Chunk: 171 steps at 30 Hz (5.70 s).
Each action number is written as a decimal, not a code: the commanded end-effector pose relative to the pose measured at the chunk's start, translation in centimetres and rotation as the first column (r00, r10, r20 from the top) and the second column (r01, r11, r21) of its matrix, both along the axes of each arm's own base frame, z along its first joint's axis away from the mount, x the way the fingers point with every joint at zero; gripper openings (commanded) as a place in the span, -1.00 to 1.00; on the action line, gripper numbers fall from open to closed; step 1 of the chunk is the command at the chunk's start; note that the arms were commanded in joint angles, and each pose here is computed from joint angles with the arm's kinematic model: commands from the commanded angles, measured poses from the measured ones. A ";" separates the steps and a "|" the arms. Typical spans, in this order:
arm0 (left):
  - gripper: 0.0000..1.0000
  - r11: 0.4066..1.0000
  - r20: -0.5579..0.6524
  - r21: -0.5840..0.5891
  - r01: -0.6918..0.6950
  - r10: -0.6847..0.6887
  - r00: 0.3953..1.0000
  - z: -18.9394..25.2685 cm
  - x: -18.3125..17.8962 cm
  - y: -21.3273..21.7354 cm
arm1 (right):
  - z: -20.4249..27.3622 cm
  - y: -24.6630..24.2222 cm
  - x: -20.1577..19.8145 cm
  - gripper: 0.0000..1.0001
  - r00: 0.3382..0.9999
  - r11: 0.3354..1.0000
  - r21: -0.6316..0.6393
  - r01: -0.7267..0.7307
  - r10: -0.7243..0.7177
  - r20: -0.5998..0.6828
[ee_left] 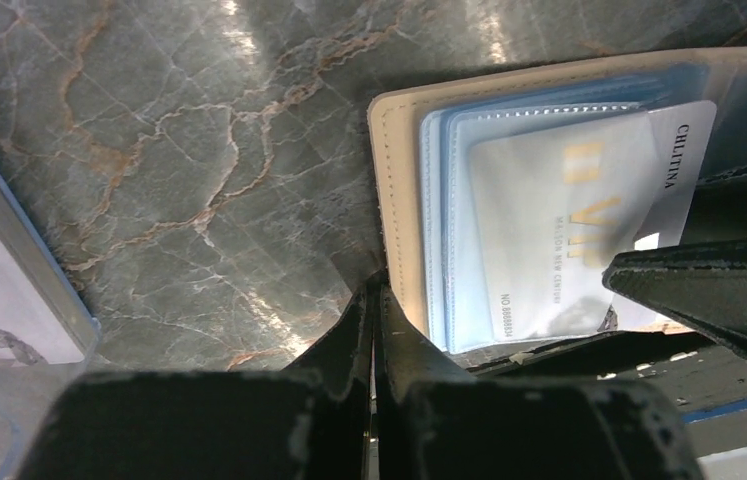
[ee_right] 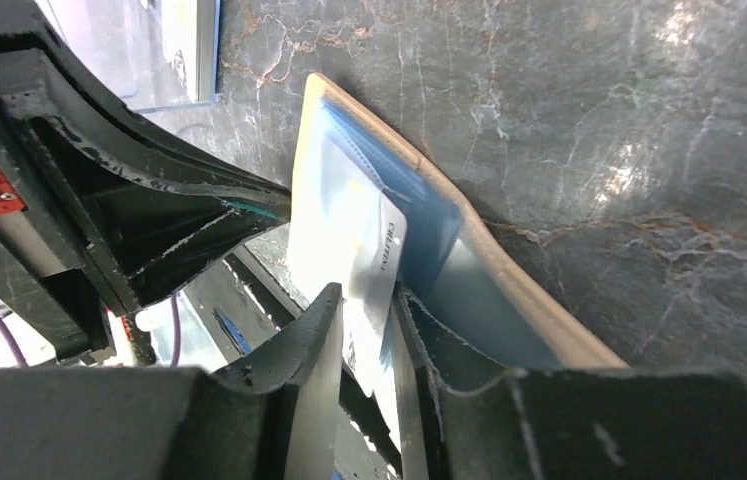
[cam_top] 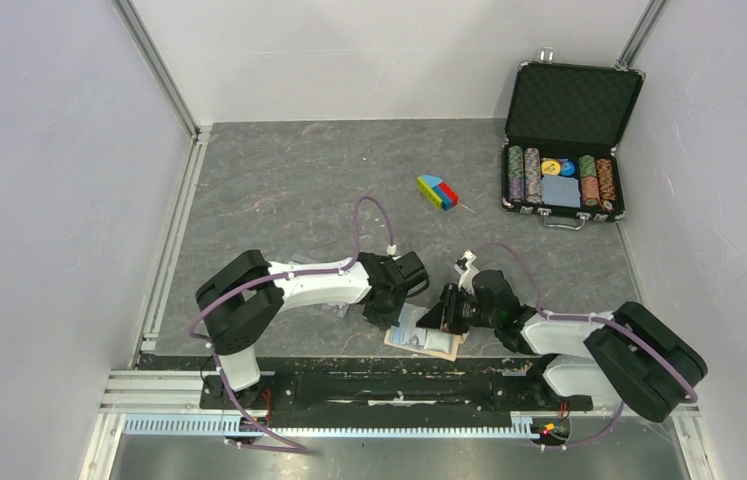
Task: Put the credit cards into the card holder
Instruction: Insert the credit card into the card holder, then turn over the card slot in the card holder.
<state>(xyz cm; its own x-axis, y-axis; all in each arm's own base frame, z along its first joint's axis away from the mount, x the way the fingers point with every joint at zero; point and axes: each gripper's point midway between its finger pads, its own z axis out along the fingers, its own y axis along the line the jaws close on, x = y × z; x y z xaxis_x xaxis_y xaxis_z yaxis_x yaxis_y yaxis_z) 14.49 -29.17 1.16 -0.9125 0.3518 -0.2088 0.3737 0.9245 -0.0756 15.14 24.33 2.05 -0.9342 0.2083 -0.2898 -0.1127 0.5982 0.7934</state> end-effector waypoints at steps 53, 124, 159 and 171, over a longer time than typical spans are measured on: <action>-0.48 0.945 0.021 -0.316 -0.084 0.096 0.995 6.3 -0.7 -4.5 | 2.7 -3.3 0.9 0.20 0.985 0.934 -0.357 -0.020 0.080 0.155; -0.37 0.670 -0.029 -0.729 -0.139 0.173 0.984 8.5 0.1 -12.6 | -1.2 -4.9 -0.9 -1.00 0.992 0.901 -0.426 -0.082 0.114 0.051; -0.95 0.979 0.107 -0.203 -0.003 0.026 0.994 7.5 0.5 -5.0 | 5.6 -3.1 2.2 -0.95 0.970 0.948 -0.316 0.018 0.060 0.234; -0.26 0.994 0.060 -0.097 0.041 -0.035 0.998 6.0 0.2 -7.5 | 5.2 -4.3 2.4 -0.96 0.971 0.926 -0.375 0.038 0.056 0.235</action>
<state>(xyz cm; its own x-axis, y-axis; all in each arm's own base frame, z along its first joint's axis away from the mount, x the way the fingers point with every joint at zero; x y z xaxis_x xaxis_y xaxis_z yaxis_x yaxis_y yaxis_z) 14.81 -35.35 5.99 -0.9096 0.3128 -0.2735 0.3637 0.9177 -0.1599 16.11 19.88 5.20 -0.8658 0.0196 -0.5001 -0.2561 0.8411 0.4764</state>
